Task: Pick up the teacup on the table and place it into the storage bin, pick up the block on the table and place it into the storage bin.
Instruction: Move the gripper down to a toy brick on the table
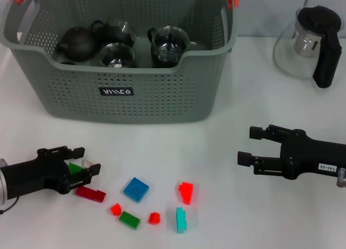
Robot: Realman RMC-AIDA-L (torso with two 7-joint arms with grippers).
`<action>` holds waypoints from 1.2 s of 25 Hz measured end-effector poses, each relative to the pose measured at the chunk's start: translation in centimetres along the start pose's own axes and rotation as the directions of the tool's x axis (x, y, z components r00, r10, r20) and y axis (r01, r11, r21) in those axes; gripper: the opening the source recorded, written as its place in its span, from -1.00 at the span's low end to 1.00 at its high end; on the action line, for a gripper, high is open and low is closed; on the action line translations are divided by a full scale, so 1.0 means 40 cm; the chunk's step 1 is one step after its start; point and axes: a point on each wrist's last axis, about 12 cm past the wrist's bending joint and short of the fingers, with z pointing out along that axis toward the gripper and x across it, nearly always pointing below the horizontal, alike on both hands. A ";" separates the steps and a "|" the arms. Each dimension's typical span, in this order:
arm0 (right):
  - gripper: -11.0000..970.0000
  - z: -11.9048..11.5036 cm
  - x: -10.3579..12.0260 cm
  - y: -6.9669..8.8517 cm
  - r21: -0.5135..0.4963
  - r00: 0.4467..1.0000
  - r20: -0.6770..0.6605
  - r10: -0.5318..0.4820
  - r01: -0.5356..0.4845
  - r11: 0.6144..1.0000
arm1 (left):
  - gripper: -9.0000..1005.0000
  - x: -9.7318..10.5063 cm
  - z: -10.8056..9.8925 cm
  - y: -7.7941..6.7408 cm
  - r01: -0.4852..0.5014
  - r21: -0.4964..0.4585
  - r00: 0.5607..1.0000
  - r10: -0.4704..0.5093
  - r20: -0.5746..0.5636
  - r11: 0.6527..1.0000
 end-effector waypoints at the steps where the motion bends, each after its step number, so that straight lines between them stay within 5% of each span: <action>1: 0.91 0.000 -0.001 -0.001 0.000 1.000 0.000 -0.001 0.001 1.000 | 0.21 0.000 0.000 -0.001 0.006 0.001 1.000 -0.006 -0.002 1.000; 20: 0.91 0.004 -0.005 -0.002 -0.003 1.000 -0.003 -0.006 0.006 1.000 | 0.21 -0.026 0.049 -0.015 -0.010 0.081 1.000 0.011 -0.011 0.997; 30: 0.91 0.002 0.004 -0.003 0.010 1.000 -0.006 0.006 -0.006 1.000 | 0.21 -0.018 0.035 -0.003 -0.088 0.052 0.996 0.089 -0.020 0.995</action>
